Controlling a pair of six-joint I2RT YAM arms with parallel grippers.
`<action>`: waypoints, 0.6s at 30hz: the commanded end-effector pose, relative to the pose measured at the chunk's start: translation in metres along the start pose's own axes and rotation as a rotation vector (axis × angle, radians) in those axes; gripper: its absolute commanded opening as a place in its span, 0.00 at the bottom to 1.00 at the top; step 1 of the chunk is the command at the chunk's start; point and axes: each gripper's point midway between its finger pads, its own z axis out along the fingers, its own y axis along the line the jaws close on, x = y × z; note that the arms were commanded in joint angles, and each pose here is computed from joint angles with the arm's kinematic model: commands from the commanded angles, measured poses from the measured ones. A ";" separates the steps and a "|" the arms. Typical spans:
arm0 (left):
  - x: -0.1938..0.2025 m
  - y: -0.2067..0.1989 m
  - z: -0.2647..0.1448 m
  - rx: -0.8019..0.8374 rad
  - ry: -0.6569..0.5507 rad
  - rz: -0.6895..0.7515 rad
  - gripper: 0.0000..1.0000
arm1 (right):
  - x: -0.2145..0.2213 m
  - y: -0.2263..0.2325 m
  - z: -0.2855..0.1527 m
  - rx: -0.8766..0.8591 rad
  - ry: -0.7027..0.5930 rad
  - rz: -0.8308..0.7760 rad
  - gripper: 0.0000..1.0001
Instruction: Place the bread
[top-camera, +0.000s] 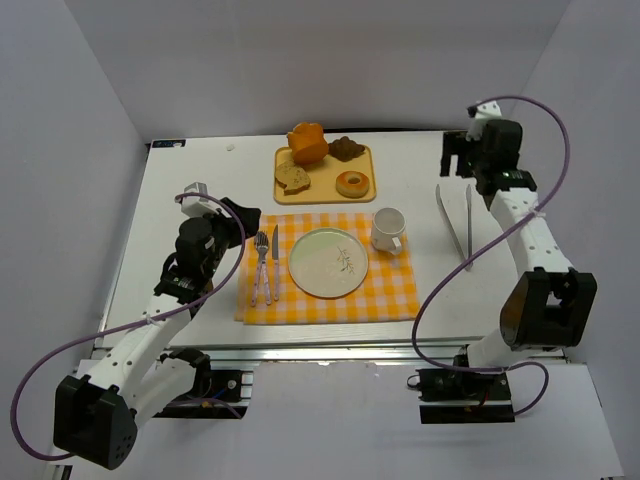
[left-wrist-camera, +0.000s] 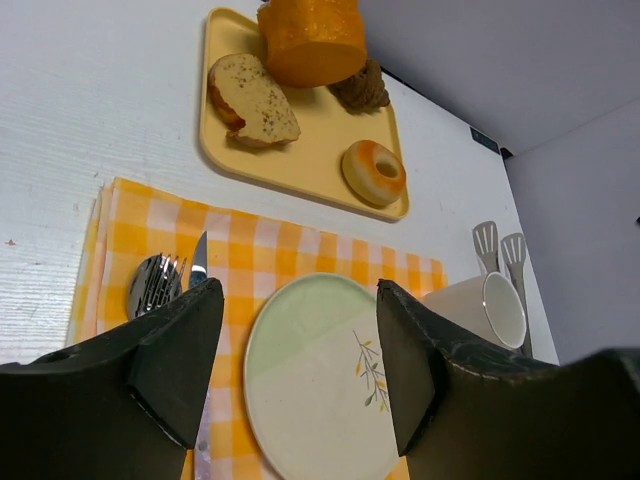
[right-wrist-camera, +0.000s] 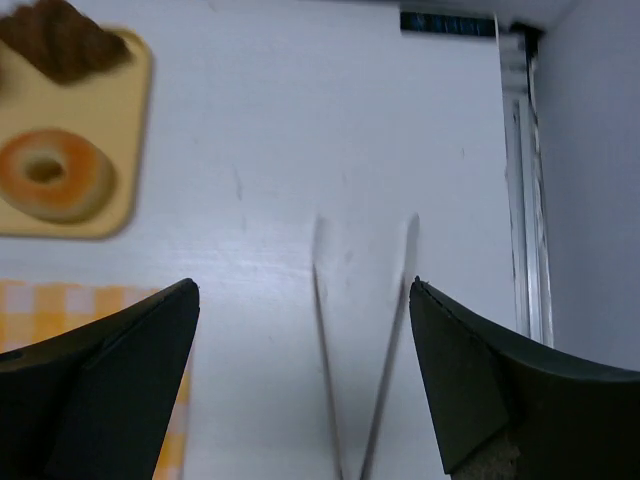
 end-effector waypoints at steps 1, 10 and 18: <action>-0.021 -0.017 -0.003 0.057 -0.056 -0.009 0.72 | 0.050 -0.028 -0.008 -0.017 0.087 -0.005 0.90; -0.018 -0.020 -0.007 0.079 -0.041 -0.019 0.04 | 0.166 -0.052 -0.046 -0.270 0.276 -0.043 0.72; -0.014 -0.016 -0.005 0.073 -0.045 -0.035 0.53 | 0.226 -0.087 -0.014 -0.060 0.450 0.034 0.90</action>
